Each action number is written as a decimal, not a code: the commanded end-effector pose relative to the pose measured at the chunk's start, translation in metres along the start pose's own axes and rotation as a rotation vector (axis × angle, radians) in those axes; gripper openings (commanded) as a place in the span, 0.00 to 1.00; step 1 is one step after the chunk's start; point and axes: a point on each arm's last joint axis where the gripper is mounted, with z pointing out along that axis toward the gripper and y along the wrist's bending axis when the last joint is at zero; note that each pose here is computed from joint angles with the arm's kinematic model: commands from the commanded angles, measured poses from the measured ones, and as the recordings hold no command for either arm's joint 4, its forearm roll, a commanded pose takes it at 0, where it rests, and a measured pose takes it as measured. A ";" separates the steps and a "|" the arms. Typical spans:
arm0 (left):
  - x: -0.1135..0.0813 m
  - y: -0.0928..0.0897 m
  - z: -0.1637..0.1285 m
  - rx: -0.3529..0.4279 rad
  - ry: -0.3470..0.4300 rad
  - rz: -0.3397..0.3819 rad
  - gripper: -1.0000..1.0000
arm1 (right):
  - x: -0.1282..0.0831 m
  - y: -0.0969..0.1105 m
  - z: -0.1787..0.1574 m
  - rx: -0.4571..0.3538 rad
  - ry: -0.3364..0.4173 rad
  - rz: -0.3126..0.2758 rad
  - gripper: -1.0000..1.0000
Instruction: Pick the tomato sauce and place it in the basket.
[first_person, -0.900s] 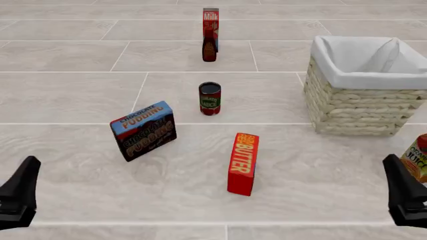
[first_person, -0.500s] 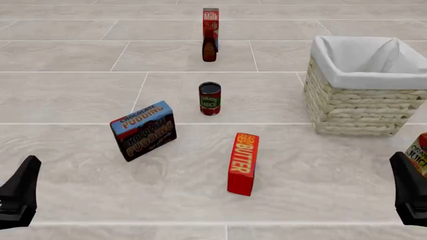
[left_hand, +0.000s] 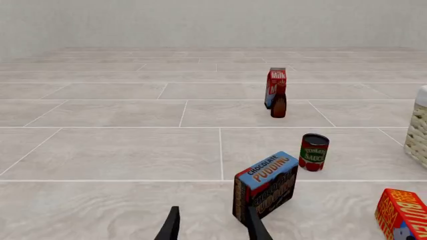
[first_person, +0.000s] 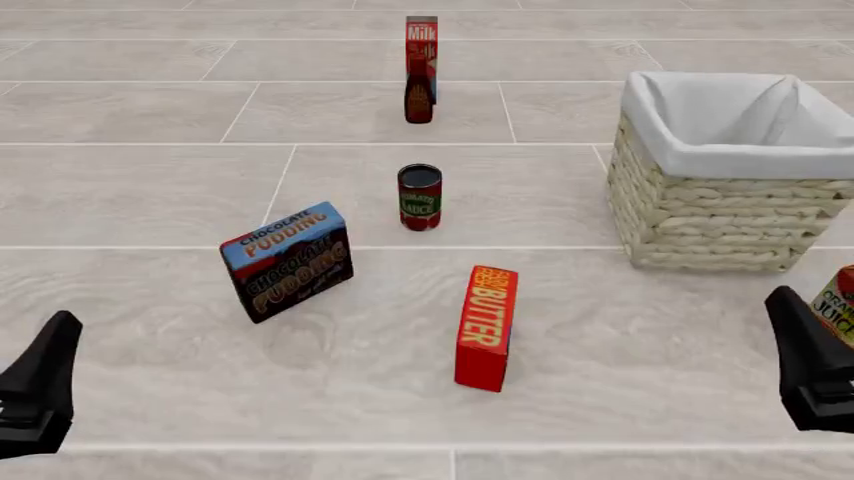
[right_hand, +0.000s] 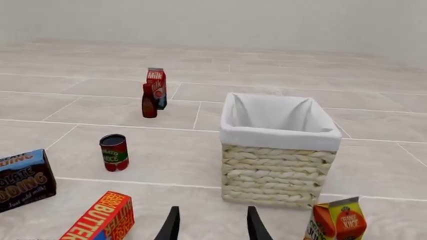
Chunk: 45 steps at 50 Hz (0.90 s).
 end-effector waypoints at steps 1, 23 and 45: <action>0.000 0.000 0.000 0.000 0.000 0.000 1.00 | -0.011 0.004 0.016 -0.054 0.009 -0.005 1.00; 0.000 0.000 0.000 0.000 0.000 0.000 1.00 | -0.040 0.025 0.063 -0.208 0.034 0.065 1.00; 0.000 0.000 0.000 0.000 0.000 0.000 1.00 | -0.042 0.050 0.091 -0.320 0.065 0.080 1.00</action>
